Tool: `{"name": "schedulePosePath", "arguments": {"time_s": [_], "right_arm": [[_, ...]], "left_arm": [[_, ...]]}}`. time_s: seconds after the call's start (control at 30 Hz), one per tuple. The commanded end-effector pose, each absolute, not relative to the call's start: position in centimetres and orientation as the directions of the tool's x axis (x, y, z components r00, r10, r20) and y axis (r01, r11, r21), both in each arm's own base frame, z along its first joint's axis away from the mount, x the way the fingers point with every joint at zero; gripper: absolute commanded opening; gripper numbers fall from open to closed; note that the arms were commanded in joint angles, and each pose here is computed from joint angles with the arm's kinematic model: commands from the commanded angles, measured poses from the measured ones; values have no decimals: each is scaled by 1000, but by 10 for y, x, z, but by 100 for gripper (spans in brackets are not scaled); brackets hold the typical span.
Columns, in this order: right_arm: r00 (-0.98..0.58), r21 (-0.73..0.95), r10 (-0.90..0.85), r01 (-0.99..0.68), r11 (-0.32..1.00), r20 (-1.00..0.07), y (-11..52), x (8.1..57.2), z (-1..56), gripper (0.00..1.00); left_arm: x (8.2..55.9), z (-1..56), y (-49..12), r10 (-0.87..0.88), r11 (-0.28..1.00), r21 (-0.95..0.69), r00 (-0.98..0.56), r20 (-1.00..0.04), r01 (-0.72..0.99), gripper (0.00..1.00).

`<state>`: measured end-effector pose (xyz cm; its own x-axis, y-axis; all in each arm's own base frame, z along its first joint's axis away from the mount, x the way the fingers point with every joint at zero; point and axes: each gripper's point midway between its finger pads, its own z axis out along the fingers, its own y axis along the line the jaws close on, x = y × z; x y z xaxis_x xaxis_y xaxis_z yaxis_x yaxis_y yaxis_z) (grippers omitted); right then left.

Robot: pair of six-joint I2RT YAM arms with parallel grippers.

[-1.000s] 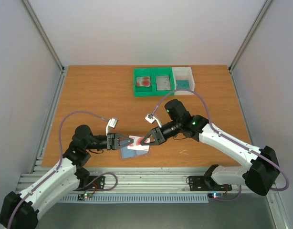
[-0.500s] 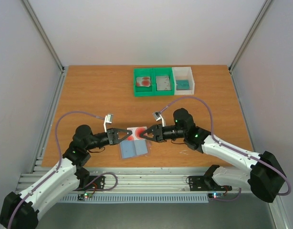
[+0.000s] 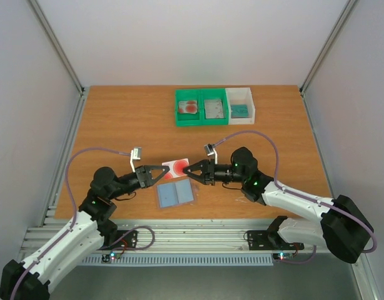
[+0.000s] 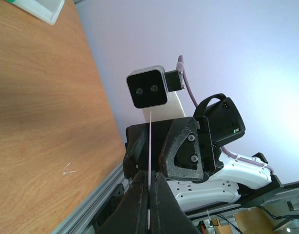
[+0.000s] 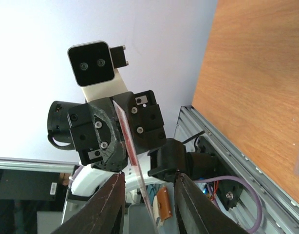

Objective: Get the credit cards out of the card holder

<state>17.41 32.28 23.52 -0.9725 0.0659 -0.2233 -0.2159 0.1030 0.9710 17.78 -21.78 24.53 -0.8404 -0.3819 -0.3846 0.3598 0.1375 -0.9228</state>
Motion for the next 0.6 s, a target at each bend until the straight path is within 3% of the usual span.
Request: {"name": "schedulePosePath", "arguments": {"time_s": [0.0, 0.13, 0.27, 0.43, 0.47, 0.57], "right_arm": [[-966, 971, 111, -228, 73, -235, 321, 179, 240, 28], [-962, 971, 142, -224, 79, -234, 316, 180, 239, 22], [-960, 970, 155, -220, 108, -235, 311, 179, 232, 2], [-955, 962, 152, -236, 139, -256, 310, 179, 232, 1], [-954, 959, 143, -243, 147, -264, 310, 179, 233, 1], [-943, 942, 129, -283, 180, -308, 311, 180, 237, 1]], "left_arm": [[179, 251, -215, -408, 122, -915, -820, -401, 386, 0], [180, 248, -214, -413, 127, -919, -822, -391, 373, 1], [180, 241, -213, -417, 132, -922, -824, -384, 363, 0], [179, 244, -211, -427, 131, -920, -817, -388, 368, 2], [179, 244, -210, -428, 136, -920, -816, -389, 367, 7], [179, 240, -208, -426, 182, -919, -814, -394, 350, 35]]}}
